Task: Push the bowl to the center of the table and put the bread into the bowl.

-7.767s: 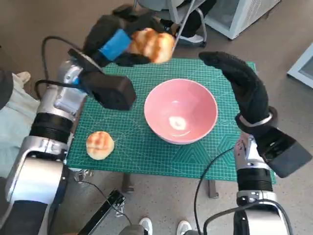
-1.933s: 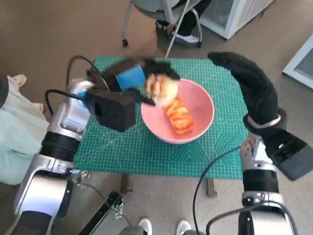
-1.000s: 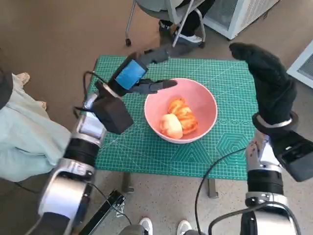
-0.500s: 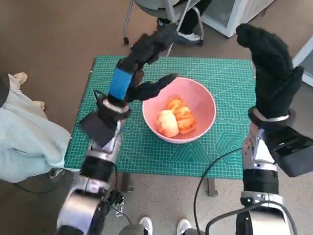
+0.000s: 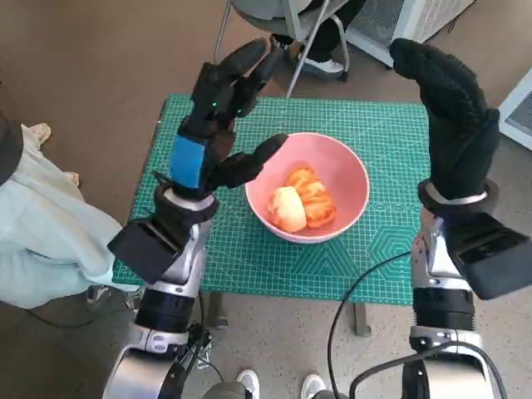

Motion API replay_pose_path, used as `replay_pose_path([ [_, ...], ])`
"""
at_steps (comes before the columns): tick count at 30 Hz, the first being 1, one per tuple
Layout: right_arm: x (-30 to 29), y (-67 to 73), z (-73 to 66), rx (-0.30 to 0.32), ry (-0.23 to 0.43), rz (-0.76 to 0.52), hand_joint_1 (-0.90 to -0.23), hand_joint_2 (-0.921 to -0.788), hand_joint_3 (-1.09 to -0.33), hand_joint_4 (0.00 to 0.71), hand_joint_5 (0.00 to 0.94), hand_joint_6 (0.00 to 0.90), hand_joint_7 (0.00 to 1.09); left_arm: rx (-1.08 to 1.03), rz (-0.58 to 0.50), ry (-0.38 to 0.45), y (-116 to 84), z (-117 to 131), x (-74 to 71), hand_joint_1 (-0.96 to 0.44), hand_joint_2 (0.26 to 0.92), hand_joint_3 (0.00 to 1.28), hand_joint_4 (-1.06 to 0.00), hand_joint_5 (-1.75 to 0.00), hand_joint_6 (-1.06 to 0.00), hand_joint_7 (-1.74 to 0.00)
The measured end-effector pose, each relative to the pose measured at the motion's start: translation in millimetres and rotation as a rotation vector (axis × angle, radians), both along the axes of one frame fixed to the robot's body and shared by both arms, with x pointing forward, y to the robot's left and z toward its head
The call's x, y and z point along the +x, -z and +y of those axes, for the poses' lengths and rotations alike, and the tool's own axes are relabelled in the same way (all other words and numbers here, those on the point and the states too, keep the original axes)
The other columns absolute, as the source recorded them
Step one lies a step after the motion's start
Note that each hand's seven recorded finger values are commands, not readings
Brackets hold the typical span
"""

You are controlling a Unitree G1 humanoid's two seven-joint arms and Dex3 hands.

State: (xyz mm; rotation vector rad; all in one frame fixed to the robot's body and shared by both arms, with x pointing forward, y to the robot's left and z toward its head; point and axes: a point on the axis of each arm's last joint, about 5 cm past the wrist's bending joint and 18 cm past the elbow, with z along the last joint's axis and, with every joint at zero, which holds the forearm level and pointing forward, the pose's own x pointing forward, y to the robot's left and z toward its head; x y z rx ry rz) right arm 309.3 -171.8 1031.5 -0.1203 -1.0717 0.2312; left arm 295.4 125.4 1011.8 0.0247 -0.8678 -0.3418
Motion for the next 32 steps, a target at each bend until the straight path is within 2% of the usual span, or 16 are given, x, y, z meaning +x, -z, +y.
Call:
replay_pose_path([
  [10, 1.3, -2.0, 3.0, -0.021, 0.000, 0.002, -0.616, -0.921, -0.770, 0.298, 0.009, 0.051, 0.72, -0.014, 0.010, -0.028, 2.2, 4.5, -1.5, -0.40, 0.921, 0.30, -0.39, -0.02, -0.03, -0.80],
  [32, 2.4, 0.8, 6.6, -0.036, -0.016, 0.023, -0.625, -0.921, -0.771, 0.303, 0.008, 0.037, 0.72, -0.054, 0.043, -0.085, 8.7, 14.2, -0.5, -0.41, 0.921, 0.30, -0.44, -0.04, -0.13, -0.72],
])
